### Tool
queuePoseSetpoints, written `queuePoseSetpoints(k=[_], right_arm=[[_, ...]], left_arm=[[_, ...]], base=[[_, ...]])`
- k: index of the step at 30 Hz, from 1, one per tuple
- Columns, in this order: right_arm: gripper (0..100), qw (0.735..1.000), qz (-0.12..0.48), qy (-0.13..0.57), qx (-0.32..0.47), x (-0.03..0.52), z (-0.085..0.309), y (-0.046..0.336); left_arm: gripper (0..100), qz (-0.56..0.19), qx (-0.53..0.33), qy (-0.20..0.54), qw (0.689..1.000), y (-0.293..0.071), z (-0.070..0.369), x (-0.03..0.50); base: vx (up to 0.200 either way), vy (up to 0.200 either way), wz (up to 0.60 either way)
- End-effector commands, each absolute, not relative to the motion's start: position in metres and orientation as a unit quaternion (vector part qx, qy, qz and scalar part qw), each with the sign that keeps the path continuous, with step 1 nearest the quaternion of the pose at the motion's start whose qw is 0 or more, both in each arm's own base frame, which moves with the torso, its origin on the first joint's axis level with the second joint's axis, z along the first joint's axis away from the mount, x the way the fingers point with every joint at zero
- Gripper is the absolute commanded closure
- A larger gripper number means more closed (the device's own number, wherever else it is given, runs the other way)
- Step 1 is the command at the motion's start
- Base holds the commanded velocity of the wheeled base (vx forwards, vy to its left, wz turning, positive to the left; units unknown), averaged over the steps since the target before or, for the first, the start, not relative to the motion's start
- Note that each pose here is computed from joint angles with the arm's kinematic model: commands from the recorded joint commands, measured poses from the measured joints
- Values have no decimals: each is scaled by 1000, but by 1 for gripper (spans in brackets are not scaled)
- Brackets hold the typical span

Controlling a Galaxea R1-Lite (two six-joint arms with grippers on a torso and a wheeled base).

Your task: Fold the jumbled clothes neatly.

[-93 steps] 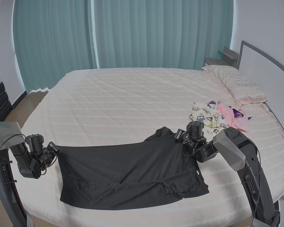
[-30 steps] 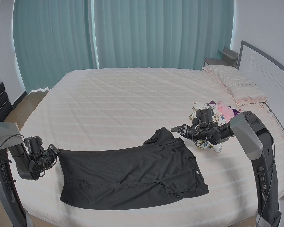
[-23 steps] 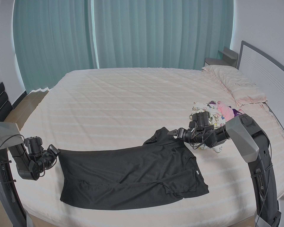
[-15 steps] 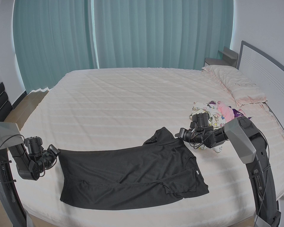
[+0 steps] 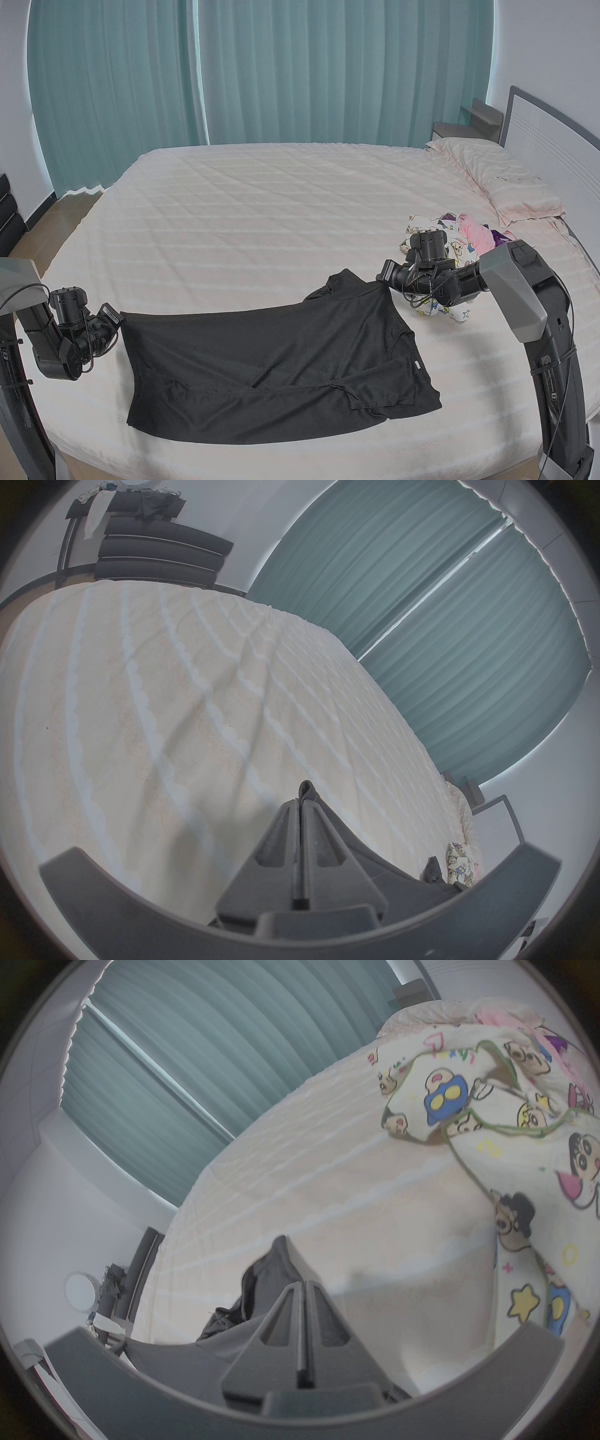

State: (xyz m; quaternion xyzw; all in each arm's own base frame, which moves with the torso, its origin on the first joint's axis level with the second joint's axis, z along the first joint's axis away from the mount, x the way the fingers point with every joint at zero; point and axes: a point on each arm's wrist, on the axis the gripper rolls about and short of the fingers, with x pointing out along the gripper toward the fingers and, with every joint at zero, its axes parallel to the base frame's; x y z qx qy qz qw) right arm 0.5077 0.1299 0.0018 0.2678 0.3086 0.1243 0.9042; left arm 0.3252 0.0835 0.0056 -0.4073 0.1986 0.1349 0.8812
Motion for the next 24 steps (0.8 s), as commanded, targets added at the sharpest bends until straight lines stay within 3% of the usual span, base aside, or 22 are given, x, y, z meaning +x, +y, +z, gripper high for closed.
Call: queuePoseSetpoints(k=[1,16,24], right_arm=[[100,909,128,283,279,507,27,128],[100,919,112,260,274,502,18,123],[100,917,113,260,279,489,34,119]], left_arm=[[100,135,-405,191,884,85,11,325],[100,132,-397,191,888,84,14,324],[100,123,-340,216,907,82,9,316]], base=[[0,0,0],[0,0,0],[0,0,0]])
